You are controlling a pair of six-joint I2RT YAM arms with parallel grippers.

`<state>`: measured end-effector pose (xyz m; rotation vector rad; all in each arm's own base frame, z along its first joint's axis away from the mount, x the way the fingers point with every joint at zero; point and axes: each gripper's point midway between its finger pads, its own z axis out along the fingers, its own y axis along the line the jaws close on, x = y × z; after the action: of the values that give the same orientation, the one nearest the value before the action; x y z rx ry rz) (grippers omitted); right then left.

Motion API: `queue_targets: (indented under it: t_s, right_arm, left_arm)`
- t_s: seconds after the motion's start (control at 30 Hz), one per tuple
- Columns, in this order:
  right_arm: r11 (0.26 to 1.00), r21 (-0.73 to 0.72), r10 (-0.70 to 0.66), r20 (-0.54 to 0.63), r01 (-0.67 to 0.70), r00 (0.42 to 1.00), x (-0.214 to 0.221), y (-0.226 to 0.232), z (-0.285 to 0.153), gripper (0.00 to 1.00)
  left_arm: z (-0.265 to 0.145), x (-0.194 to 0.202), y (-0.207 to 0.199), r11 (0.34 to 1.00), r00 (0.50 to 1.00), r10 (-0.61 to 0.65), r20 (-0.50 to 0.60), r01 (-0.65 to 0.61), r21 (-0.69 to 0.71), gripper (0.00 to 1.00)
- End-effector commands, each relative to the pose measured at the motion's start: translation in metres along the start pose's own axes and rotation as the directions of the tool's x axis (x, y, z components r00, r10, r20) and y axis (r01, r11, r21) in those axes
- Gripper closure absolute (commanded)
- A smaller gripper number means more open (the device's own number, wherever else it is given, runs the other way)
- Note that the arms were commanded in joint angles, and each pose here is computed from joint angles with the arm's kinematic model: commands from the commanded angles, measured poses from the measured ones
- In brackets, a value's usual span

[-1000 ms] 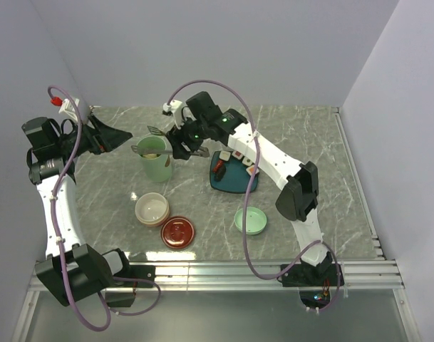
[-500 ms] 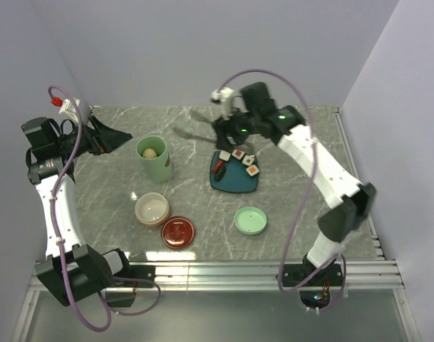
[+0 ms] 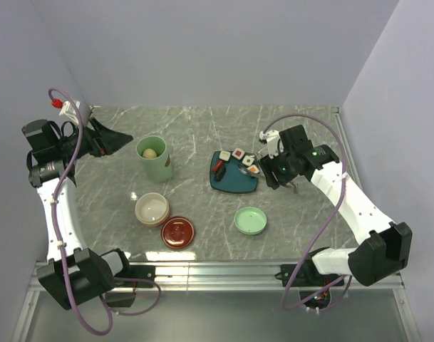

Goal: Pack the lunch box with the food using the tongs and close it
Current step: Pick up the food using the clamp

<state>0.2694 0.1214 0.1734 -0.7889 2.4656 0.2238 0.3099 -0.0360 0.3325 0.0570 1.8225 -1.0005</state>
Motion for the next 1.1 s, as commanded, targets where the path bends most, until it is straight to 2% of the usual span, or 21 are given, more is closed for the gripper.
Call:
queue_targets:
  t_s: [0.0,0.2,0.4,0.77,1.07]
  right_arm:
    - [0.993,0.111,0.025,0.059,-0.032,0.998,-0.003,-0.017,-0.007,0.35]
    - [0.993,0.114,0.031,0.026,-0.034,0.999,0.011,-0.018,0.004,0.36]
    - [0.994,0.108,0.030,0.013,-0.031,0.999,0.012,-0.018,0.015,0.44]
    - [0.996,0.080,0.029,-0.029,-0.027,0.999,0.010,-0.017,0.029,0.41]
    - [0.998,0.064,0.024,-0.059,-0.020,0.998,0.017,-0.015,0.039,0.43]
  left_arm:
    - [-0.005,-0.005,-0.012,0.998,0.999,0.053,0.012,-0.053,0.024,0.00]
    - [-0.007,-0.004,-0.013,0.997,0.997,0.074,0.014,-0.074,0.014,0.01]
    - [-0.006,-0.004,-0.014,0.997,0.997,0.079,0.011,-0.080,0.016,0.01]
    - [-0.006,-0.002,-0.009,0.996,0.996,0.087,0.007,-0.087,0.003,0.01]
    - [-0.004,-0.001,-0.003,0.997,0.997,0.079,0.002,-0.079,-0.002,0.01]
